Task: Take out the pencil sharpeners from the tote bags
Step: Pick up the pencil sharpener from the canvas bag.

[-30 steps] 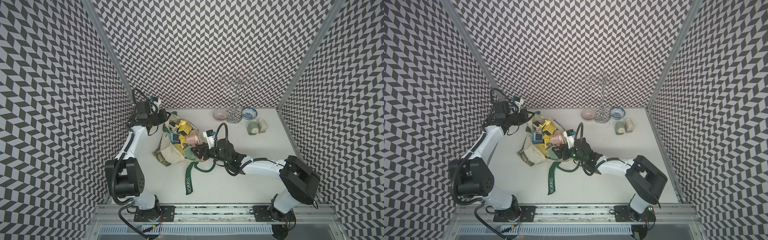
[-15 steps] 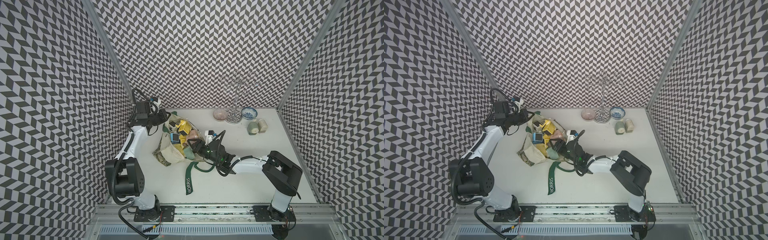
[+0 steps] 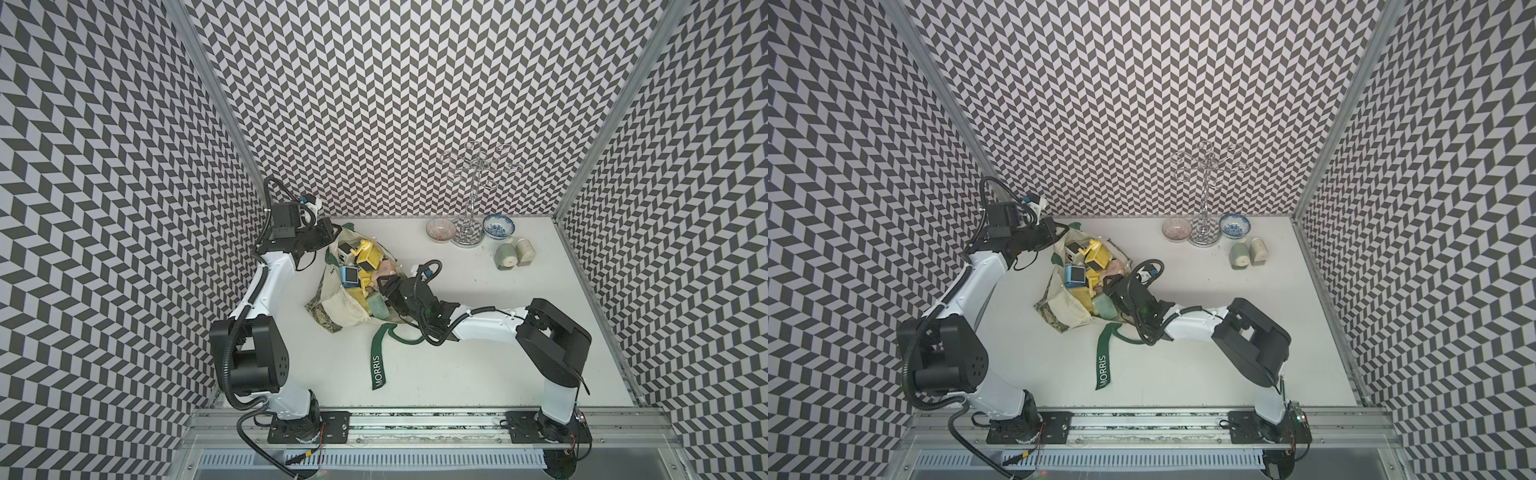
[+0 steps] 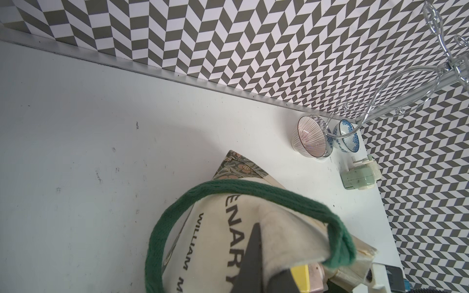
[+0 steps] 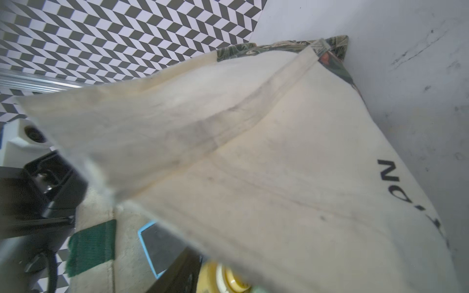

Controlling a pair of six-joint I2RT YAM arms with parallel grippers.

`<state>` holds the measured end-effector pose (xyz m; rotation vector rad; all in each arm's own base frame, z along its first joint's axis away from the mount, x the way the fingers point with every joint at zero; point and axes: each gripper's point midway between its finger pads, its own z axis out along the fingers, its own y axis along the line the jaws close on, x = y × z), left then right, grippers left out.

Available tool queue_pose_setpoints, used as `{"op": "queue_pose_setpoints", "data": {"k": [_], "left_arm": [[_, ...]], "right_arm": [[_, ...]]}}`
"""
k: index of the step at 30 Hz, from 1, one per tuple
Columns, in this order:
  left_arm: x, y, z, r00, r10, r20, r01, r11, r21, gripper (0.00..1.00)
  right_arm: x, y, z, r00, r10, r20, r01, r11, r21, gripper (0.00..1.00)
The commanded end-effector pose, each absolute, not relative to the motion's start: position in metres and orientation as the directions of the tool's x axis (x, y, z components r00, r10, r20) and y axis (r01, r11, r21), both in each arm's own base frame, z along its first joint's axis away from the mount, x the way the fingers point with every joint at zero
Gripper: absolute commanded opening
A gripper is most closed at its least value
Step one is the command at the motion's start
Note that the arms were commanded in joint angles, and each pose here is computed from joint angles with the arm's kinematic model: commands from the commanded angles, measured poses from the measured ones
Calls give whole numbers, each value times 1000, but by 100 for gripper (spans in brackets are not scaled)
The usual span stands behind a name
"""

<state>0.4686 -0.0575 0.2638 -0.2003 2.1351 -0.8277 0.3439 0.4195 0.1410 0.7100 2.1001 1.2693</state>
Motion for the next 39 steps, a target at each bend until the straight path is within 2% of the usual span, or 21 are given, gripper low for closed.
{"op": "queue_pose_setpoints", "data": {"k": [1,4,22,27,33,39], "left_arm": [[477,-52,322,-512,-404,-758,269,763,-588,0],[477,-52,320,-516,-405,-755,267,762,-590,0],[478,-52,317,-521,-404,-751,265,760,-593,0],[478,-52,318,-520,-405,-752,267,760,-593,0],[479,-52,316,-523,-405,-750,265,760,-594,0],[479,-52,316,-523,-405,-750,264,760,-594,0]], "right_arm": [[354,419,142,-640,744,-193,157,372,915,68],[360,421,146,-629,758,-173,148,335,930,68],[408,407,150,-503,826,-256,148,374,916,68],[421,412,142,-524,815,-246,148,372,916,67],[428,417,134,-536,792,-292,121,415,902,65],[432,425,128,-574,737,-356,63,474,879,58]]}}
